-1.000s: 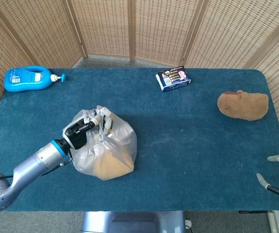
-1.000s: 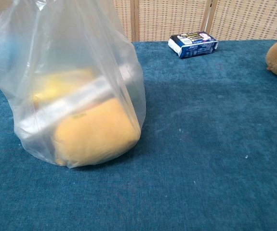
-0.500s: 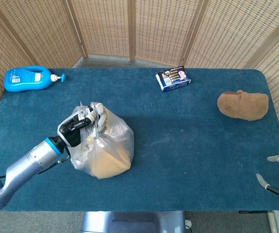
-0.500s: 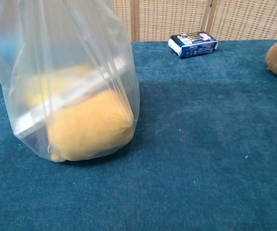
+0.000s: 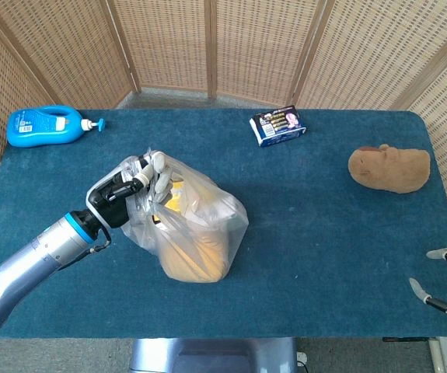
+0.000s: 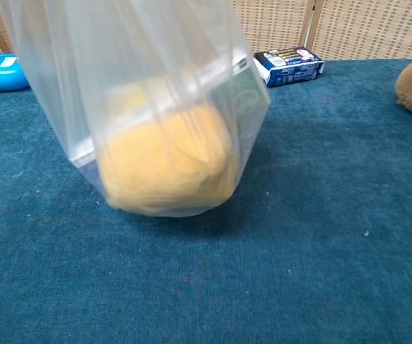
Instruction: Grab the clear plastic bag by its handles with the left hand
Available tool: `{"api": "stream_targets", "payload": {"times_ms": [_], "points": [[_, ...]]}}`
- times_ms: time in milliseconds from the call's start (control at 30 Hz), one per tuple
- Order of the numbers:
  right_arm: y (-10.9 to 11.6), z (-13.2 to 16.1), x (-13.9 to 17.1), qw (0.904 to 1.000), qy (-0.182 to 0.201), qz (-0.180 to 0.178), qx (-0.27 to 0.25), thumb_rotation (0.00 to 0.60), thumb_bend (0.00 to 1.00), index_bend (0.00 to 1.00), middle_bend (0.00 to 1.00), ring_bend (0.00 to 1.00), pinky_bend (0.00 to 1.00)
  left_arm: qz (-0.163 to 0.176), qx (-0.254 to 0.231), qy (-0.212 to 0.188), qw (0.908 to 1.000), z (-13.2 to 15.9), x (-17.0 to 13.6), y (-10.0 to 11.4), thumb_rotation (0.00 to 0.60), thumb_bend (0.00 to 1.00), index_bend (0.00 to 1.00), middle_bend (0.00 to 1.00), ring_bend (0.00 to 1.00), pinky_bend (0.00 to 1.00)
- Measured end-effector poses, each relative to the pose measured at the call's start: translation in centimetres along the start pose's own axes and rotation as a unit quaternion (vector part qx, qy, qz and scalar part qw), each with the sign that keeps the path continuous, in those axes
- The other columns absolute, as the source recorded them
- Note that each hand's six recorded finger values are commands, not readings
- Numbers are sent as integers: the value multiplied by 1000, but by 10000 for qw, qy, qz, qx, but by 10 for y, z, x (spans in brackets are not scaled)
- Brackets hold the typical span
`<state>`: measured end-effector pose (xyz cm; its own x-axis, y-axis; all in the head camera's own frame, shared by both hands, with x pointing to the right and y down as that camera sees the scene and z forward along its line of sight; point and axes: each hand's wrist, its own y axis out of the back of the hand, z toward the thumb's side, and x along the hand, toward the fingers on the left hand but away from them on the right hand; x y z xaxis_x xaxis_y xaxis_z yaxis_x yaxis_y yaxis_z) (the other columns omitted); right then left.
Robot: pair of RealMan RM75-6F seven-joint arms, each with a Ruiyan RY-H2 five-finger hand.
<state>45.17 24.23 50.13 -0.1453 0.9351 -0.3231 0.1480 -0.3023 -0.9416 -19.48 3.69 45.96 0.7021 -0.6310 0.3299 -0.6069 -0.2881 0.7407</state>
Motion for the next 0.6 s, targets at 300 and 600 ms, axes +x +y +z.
{"api": "stream_targets", "payload": {"times_ms": [300, 600], "points": [[-1, 1, -1, 10000, 15, 5, -22, 406, 282, 372, 373, 278, 200, -219, -12, -167, 9996, 18, 15, -22, 508, 731, 555, 664, 687, 764], [0, -1, -1, 10000, -19, -20, -39, 404, 281, 372, 373, 278, 201, -454, -26, -319, 9985, 36, 26, -47, 509, 725, 555, 664, 687, 763]]}}
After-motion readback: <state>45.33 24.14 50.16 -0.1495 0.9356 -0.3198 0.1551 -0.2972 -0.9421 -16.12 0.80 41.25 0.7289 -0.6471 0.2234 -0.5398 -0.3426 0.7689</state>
